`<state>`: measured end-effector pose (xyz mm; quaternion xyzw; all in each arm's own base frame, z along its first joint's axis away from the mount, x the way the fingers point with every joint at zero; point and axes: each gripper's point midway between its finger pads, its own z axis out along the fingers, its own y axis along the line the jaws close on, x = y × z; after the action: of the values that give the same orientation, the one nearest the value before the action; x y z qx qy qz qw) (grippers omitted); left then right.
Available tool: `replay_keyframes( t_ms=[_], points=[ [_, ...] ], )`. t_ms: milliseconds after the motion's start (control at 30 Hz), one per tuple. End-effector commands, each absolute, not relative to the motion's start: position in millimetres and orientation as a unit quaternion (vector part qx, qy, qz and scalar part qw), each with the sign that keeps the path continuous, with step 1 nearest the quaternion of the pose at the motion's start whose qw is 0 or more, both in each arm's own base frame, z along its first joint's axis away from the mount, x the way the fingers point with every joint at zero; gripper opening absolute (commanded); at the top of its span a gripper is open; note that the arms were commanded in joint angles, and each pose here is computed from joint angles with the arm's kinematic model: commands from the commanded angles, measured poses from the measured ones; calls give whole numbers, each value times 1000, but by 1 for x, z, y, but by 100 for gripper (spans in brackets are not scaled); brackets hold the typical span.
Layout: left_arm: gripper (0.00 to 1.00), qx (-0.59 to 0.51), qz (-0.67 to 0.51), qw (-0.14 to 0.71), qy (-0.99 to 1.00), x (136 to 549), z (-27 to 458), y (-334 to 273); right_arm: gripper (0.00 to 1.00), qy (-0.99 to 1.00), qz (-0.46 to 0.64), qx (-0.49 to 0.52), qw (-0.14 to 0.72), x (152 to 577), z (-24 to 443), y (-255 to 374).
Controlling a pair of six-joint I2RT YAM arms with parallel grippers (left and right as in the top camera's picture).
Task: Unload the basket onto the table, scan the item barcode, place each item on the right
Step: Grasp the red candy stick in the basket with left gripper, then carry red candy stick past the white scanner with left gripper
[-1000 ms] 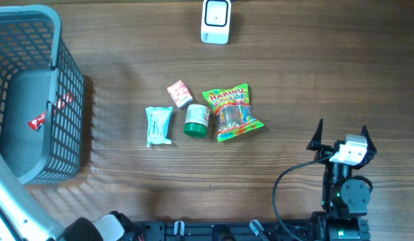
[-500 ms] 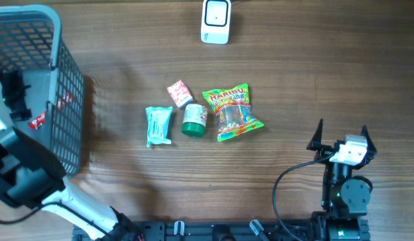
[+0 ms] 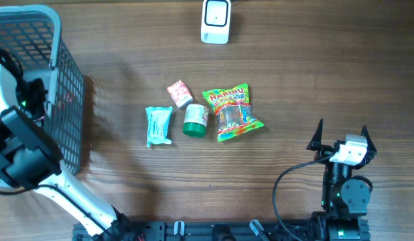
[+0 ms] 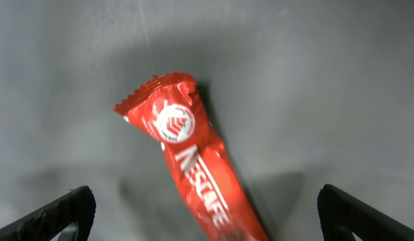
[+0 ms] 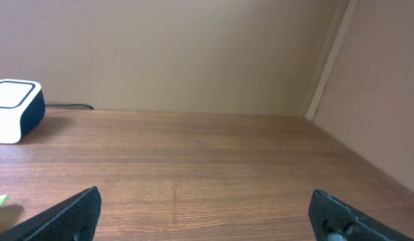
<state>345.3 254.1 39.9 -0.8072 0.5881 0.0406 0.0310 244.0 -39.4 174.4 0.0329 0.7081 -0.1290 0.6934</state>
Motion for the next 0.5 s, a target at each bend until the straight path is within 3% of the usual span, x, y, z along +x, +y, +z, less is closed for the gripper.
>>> replay_keyframes(
  t_ms=[0, 67, 133, 200, 233, 467],
  points=[
    [100, -808, 48, 3, 587, 340, 15, 242, 100, 708, -125, 25, 695, 245, 175, -36],
    [95, -806, 50, 0, 590, 339, 9, 238, 100, 708, -126, 25, 695, 245, 175, -36],
    [76, -803, 53, -7, 594, 337, 4, 232, 100, 708, -125, 25, 695, 245, 175, -36],
    [12, -799, 57, -15, 599, 335, 1, 225, 100, 708, -125, 25, 695, 245, 175, -36],
    [4, -793, 58, -17, 607, 335, 1, 223, 100, 708, -125, 25, 695, 245, 175, -36],
    [4, -744, 73, 21, 664, 347, 36, 238, 100, 708, -125, 25, 695, 245, 175, -36]
  ],
)
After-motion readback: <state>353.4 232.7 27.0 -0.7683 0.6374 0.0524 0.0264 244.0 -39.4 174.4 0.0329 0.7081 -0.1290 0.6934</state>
